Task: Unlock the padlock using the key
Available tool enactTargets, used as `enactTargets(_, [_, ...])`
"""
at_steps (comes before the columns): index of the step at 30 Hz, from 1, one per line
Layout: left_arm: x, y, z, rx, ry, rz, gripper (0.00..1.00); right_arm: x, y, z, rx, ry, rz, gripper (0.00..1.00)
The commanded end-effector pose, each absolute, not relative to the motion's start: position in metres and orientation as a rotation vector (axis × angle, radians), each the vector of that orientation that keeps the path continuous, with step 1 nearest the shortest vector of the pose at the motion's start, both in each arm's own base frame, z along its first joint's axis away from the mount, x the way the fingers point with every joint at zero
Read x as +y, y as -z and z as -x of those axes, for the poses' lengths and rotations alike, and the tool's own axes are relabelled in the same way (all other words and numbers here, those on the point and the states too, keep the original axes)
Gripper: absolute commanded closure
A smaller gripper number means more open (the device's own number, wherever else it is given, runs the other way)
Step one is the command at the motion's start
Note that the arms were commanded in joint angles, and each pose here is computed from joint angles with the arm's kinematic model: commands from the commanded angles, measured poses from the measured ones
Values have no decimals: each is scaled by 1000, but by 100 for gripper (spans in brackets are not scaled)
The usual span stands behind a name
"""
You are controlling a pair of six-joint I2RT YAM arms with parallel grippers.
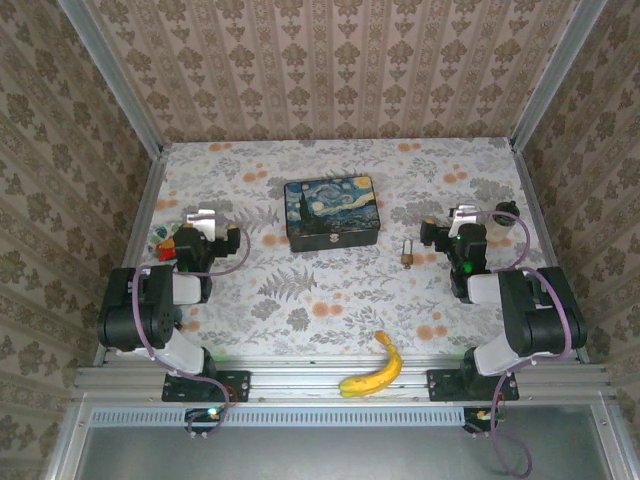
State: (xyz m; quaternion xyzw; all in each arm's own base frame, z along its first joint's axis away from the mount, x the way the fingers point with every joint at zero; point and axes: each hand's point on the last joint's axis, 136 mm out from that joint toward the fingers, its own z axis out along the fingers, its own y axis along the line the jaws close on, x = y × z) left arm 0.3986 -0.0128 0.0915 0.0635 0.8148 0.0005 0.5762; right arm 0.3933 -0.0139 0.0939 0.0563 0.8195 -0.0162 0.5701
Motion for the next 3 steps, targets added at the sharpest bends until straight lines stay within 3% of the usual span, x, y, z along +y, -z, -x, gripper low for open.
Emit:
enactTargets(1, [-14,-98,-400,1885,-17,-171,0,-16,-99,-398,1911,73,-124,0])
enactTargets(3, [-14,-97,-399,1886,-18,-171,0,-15,-99,-398,1912,72,-122,0])
